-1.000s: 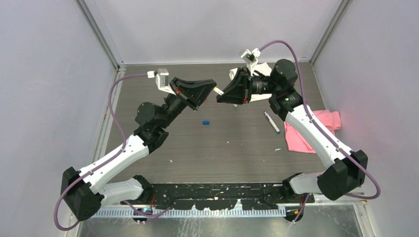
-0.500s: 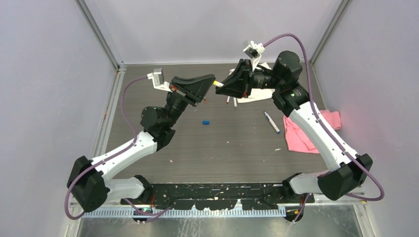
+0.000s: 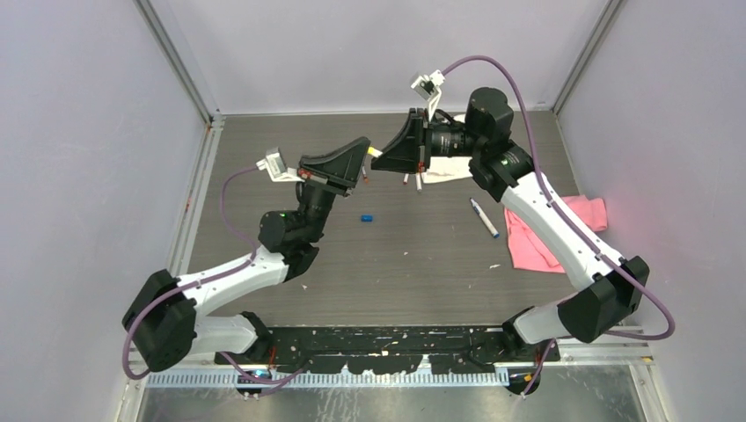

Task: Insert the pens into the pen caps
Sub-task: Press the pen cap onto the pen.

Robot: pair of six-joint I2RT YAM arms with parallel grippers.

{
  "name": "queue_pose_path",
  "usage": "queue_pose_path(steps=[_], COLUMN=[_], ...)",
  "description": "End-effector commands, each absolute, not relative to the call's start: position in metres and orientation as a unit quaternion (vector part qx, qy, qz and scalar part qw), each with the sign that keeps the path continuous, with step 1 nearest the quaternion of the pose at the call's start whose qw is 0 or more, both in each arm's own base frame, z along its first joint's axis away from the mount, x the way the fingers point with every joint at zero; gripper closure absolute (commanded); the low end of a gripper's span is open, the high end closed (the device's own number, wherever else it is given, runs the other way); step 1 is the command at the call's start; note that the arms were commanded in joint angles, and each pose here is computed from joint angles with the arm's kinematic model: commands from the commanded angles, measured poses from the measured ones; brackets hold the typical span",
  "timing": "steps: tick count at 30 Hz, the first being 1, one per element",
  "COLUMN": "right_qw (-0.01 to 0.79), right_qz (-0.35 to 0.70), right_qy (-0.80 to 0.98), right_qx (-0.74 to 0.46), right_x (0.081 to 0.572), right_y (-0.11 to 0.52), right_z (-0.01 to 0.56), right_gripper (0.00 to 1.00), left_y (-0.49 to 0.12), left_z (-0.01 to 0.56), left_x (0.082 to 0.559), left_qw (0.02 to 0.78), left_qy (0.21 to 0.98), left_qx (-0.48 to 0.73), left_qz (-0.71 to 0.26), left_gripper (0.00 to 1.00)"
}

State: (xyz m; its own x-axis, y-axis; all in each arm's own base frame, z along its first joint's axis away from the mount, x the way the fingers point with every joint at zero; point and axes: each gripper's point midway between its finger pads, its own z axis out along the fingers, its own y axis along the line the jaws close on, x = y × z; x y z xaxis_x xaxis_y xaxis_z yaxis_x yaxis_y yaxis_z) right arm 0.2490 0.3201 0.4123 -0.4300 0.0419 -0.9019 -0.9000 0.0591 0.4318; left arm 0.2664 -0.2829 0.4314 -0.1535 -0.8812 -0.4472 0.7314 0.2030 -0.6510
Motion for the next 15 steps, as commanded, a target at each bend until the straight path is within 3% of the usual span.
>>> queue_pose_path(steps=[1, 10, 15], right_qw=[0.532, 0.560, 0.577], right_qz=[0.639, 0.553, 0.475], right_qy=[0.468, 0.468, 0.495], right_qx=[-0.299, -0.402, -0.443], right_x=[0.256, 0.243, 0.253], right_y=[0.319, 0.329, 0.327], right_z=[0.543, 0.516, 0.483], right_gripper=[1.00, 1.00, 1.00], left_y=[-0.381, -0.386, -0.389], left_z=[0.290, 0.308, 0.308], left_x=[0.165, 0.183, 0.202], left_qw=[0.456, 0.368, 0.377], left_qy=[0.533, 0.539, 0.585], left_qx=[0.230, 0.188, 0.151], left_qz=[-0.675, -0.734, -0.702], left_gripper=[0.99, 0.99, 0.99])
